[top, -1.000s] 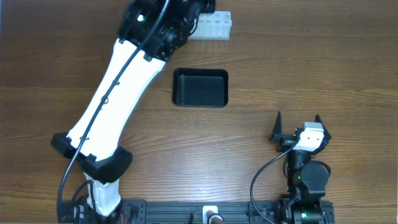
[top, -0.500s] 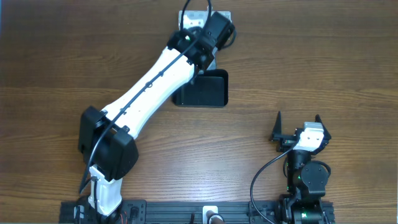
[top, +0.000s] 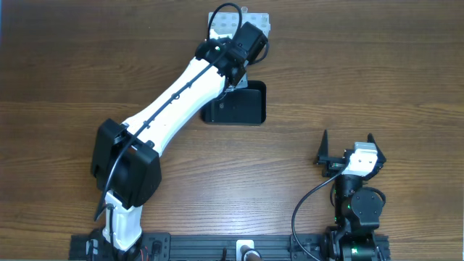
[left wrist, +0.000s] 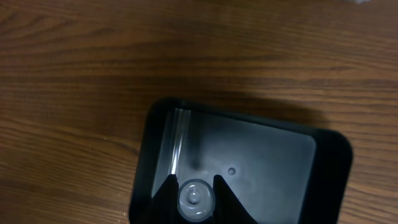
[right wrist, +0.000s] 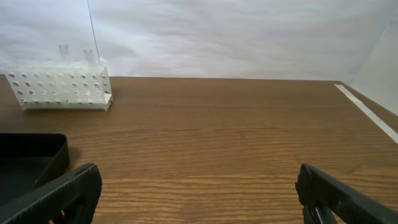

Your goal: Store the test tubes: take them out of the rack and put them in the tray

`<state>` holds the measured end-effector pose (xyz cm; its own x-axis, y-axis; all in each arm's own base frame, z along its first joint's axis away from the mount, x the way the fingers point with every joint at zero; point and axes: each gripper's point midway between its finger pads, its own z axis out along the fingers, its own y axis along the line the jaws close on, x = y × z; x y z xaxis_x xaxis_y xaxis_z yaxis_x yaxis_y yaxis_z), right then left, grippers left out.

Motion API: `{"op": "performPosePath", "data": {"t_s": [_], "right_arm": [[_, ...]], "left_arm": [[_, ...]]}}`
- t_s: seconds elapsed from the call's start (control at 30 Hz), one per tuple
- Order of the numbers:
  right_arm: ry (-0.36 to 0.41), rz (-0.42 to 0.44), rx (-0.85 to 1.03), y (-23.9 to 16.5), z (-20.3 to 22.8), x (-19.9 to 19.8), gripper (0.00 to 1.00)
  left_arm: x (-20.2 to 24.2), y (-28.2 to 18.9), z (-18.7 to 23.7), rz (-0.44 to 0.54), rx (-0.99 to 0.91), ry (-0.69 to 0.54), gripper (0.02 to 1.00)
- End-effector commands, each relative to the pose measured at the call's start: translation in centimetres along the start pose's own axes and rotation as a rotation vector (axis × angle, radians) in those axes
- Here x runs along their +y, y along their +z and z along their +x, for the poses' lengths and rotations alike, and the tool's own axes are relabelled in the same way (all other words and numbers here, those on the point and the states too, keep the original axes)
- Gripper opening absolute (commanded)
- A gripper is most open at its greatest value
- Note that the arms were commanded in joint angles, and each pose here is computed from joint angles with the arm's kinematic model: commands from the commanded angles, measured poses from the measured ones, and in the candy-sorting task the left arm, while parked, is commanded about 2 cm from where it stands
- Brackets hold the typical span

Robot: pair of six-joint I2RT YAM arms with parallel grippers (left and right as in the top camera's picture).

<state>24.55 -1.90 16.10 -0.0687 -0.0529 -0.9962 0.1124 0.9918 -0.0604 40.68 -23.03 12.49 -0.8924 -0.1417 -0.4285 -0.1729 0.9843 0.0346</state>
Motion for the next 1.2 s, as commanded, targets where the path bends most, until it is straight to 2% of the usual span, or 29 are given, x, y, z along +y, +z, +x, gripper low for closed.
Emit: {"op": "performPosePath", "data": {"t_s": [0.03, 0.57, 0.73, 1.2], "right_arm": [[0.003, -0.009, -0.003, 0.0, 0.1, 0.2, 0.991], [0.003, -0.009, -0.003, 0.0, 0.1, 0.2, 0.991], [0.003, -0.009, -0.003, 0.0, 0.1, 0.2, 0.991], [0.003, -0.009, -0.003, 0.0, 0.1, 0.2, 0.991]], "left_arm": [[0.1, 3.0, 1.5, -0.029, 0.079, 0.027, 0.128], [0.7, 6.4, 2.6, -0.05, 0.158, 0.014, 0.117], [-0.1, 7.2, 2.8, 0.0, 0.182, 0.048, 0.123], [-0.2, 8.8, 3.6, -0.008, 0.204, 0.107, 0.165]]}}
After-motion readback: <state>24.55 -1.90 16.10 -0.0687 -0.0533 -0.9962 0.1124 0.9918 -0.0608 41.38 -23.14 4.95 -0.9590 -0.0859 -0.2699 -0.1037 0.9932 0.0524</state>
